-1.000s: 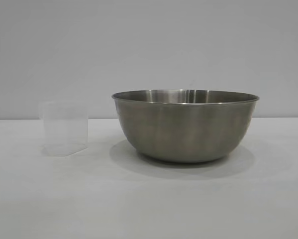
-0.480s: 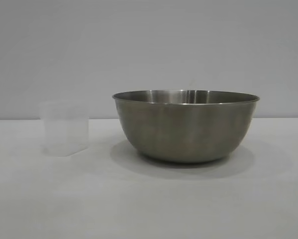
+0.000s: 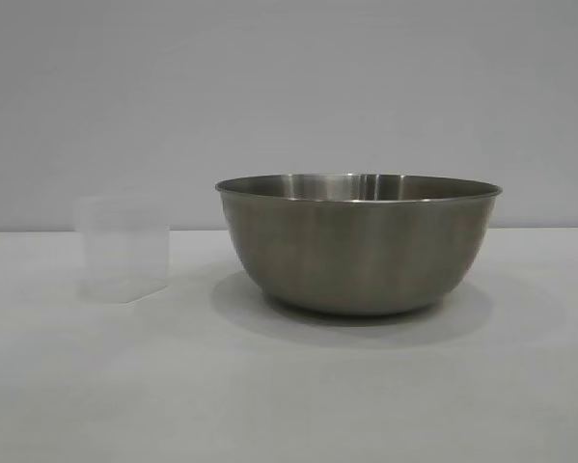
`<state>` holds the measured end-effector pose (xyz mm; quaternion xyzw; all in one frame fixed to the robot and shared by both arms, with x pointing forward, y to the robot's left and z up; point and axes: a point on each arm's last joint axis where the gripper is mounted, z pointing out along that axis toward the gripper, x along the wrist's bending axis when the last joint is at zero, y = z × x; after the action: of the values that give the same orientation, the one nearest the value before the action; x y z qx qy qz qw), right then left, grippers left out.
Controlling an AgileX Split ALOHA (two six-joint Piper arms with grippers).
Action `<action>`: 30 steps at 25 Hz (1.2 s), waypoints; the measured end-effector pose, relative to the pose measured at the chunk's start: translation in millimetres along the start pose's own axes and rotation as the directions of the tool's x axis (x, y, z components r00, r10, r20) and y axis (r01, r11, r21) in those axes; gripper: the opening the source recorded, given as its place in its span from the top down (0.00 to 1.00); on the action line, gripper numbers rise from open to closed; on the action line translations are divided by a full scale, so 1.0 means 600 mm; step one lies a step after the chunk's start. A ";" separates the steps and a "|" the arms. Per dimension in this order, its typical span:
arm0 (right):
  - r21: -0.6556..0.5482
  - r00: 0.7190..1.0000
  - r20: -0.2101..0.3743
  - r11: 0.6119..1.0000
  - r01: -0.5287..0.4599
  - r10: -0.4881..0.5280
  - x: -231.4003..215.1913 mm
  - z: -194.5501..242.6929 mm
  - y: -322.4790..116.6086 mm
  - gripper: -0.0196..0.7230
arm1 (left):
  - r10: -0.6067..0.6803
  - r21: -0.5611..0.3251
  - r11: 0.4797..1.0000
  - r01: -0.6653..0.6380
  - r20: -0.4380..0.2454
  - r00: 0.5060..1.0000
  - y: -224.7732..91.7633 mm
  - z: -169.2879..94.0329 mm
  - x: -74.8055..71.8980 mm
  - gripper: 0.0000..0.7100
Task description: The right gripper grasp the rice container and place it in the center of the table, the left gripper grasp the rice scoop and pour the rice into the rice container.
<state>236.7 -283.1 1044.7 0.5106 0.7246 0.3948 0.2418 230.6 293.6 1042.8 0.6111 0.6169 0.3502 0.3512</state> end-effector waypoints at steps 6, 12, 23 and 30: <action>0.000 1.000 0.000 1.000 0.002 -0.002 0.000 0.000 0.000 0.51 | 0.000 0.000 1.000 0.000 0.000 1.000 0.000 0.000 0.000 0.66; -0.063 1.000 0.002 0.998 0.014 -0.014 0.003 -0.013 -0.011 0.51 | 0.001 -0.002 1.000 -0.001 -0.002 1.000 0.000 0.000 0.000 0.66; -0.072 1.000 -0.007 0.997 0.012 -0.013 0.005 -0.015 -0.012 0.51 | 0.001 -0.006 1.000 -0.001 -0.002 1.000 0.000 0.000 0.000 0.66; -0.073 1.000 0.017 0.997 -0.001 0.003 0.005 -0.014 -0.012 0.51 | 0.001 -0.006 1.000 -0.001 -0.002 1.000 0.000 0.000 0.000 0.66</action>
<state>225.2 -284.2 1043.9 0.5056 0.7071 0.4166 0.2661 230.5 293.7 1043.1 0.6100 0.6161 0.3528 0.3521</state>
